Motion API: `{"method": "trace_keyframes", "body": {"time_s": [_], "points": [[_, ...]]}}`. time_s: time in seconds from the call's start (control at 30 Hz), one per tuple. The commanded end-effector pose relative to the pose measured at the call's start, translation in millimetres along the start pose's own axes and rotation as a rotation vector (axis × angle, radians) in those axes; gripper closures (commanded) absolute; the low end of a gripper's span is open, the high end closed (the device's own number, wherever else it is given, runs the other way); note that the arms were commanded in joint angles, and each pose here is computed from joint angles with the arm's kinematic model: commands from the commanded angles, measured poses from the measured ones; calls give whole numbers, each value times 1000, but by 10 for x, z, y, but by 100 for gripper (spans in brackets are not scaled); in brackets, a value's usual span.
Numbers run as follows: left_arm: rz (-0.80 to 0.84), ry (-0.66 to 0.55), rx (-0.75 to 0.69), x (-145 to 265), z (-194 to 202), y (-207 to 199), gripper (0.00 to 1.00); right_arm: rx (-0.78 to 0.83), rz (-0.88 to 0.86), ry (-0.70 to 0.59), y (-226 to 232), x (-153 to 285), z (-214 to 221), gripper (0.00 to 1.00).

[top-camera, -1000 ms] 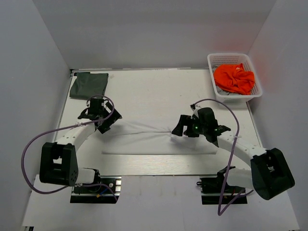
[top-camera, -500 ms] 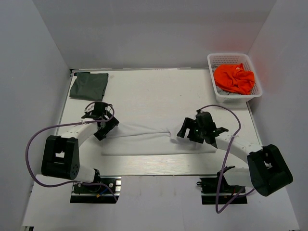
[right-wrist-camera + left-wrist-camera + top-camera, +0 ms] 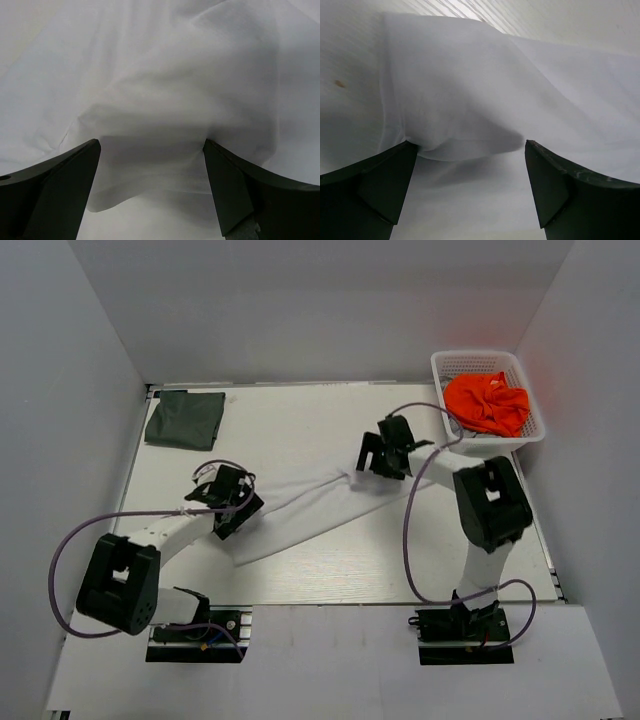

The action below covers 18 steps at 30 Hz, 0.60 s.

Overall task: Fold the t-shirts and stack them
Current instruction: Rotate the tshirt 90 degrees

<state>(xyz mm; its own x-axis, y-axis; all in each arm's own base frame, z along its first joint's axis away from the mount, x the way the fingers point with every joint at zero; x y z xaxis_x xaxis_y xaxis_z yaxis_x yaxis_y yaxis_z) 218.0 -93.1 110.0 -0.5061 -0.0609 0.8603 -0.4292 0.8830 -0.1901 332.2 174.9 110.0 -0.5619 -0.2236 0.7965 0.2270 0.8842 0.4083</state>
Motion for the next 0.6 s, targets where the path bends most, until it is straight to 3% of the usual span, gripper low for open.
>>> {"method": "trace_keyframes", "body": {"time_s": [0.0, 0.07, 0.2, 0.37, 0.57], "points": [[-89, 344, -67, -50, 703, 45, 0, 102, 95, 154, -142, -380, 36, 10], [-132, 382, -124, -93, 801, -54, 0, 176, 28, 153, 11, -449, -125, 10], [-62, 449, -262, 0, 1152, -462, 0, 270, -52, 158, 273, -853, -456, 10], [-107, 401, -363, 146, 1357, -784, 0, 417, -192, 188, 592, -1054, -623, 10], [46, 331, -480, 415, 1629, -1174, 0, 363, -251, 132, 796, -1158, -749, 10]]}}
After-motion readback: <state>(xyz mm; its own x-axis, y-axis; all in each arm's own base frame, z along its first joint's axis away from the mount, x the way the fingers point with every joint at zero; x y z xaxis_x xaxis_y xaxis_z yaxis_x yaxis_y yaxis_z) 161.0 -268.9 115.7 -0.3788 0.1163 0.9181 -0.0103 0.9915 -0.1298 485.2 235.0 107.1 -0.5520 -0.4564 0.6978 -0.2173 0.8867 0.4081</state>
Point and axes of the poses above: each gripper's point midway between its finger pads, its own x axis back along the fingers, its own y axis along the line the jaws close on, z = x × y, the point moved 10 cm from there along x, back along the fingers, and after that the axes turned 13 degrees about -x, right-handed, at the moved point
